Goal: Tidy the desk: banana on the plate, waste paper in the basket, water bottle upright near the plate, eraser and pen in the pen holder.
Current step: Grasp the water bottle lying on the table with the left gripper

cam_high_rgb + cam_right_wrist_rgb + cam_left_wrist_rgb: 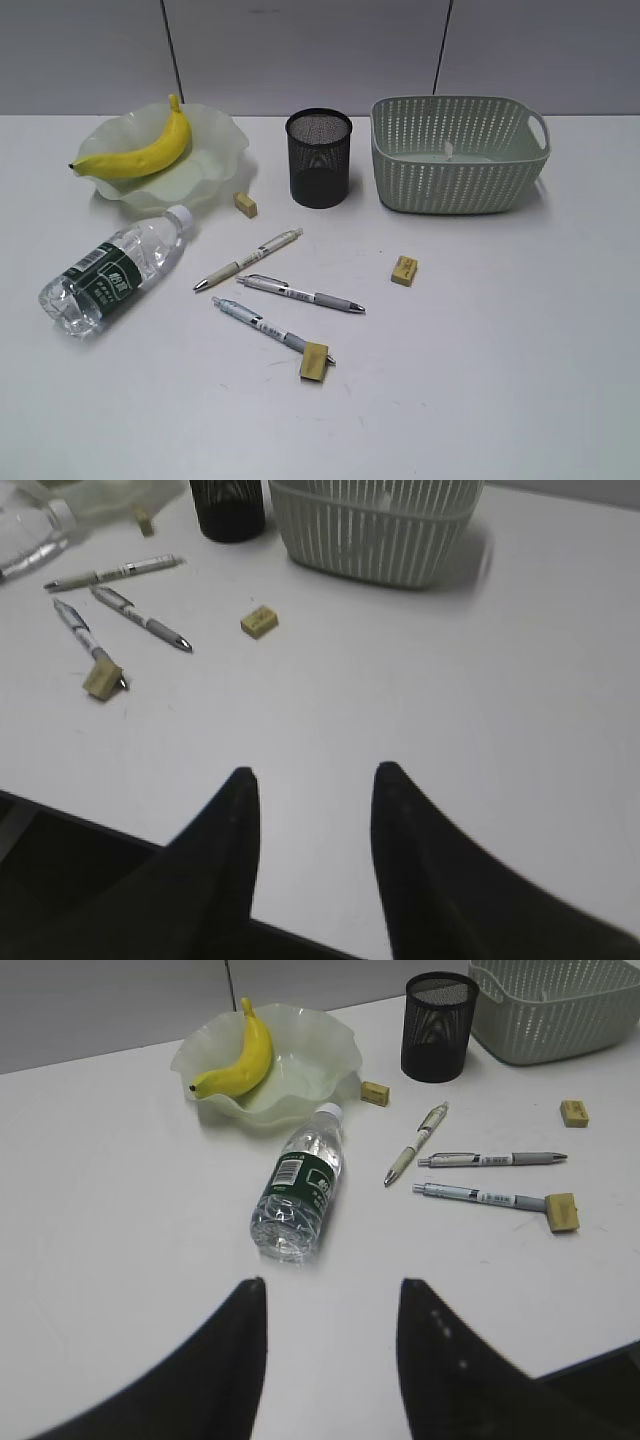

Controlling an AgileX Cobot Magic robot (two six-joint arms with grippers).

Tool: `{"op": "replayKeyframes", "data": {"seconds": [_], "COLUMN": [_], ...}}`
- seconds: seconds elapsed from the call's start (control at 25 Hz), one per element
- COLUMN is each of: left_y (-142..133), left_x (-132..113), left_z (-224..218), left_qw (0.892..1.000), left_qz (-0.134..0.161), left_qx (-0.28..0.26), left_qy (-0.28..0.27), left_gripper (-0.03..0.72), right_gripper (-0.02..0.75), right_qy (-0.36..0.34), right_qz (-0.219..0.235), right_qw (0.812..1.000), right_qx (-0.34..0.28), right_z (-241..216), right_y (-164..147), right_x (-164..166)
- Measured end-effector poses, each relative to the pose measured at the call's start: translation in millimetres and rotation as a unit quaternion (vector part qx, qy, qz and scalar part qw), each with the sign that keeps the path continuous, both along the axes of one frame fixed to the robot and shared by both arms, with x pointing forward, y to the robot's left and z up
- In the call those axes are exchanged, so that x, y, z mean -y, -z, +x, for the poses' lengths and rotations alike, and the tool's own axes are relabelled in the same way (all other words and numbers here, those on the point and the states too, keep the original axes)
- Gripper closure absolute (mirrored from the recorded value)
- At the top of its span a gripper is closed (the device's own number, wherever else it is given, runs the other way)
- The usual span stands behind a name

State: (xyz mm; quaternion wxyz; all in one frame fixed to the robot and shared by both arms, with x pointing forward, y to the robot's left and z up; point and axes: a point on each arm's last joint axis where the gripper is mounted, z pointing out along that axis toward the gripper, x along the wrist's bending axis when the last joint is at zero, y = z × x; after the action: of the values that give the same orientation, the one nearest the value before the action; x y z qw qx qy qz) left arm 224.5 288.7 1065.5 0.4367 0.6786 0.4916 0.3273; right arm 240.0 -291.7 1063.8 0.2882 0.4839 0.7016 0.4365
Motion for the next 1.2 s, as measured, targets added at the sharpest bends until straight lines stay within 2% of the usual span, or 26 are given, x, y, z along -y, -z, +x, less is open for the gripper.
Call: {"op": "replayKeyframes", "data": {"seconds": [0.12, 0.36, 0.64, 0.88, 0.92, 1.08, 1.2], "left_y": [0, -11, -23, 5, 18, 45, 60], "left_x": [0, 4, 12, 19, 20, 31, 46], "left_z": [0, 10, 82, 164, 182, 222, 254], "left_qw": [1.0, 1.0, 0.998, 0.991, 0.987, 0.978, 0.972], "left_qz": [0.0, -0.02, -0.03, 0.021, 0.029, 0.046, 0.058], "left_qx": [0.0, -0.004, -0.056, -0.13, -0.158, -0.202, -0.226], "left_qy": [0.0, 0.009, -0.012, -0.013, -0.014, -0.005, 0.012], "left_gripper": [0.366, 0.366, 0.346, 0.321, 0.303, 0.177, 0.135], "right_gripper": [0.441, 0.467, 0.471, 0.471, 0.471, 0.471, 0.471], "right_qy": [-0.006, -0.017, -0.019, -0.019, -0.019, -0.019, -0.019], "right_qz": [0.01, 0.017, 0.018, 0.018, 0.018, 0.018, 0.018], "right_qw": [0.999, 1.0, 1.0, 1.0, 1.0, 1.0, 1.0], "right_qx": [0.03, 0.017, 0.017, 0.017, 0.017, 0.016, 0.016], "right_z": [-11, -11, -11, -11, -11, -11, -11], "right_y": [2, 6, 6, 6, 6, 7, 7], "right_x": [2, 0, -1, -1, -1, -1, -1]}}
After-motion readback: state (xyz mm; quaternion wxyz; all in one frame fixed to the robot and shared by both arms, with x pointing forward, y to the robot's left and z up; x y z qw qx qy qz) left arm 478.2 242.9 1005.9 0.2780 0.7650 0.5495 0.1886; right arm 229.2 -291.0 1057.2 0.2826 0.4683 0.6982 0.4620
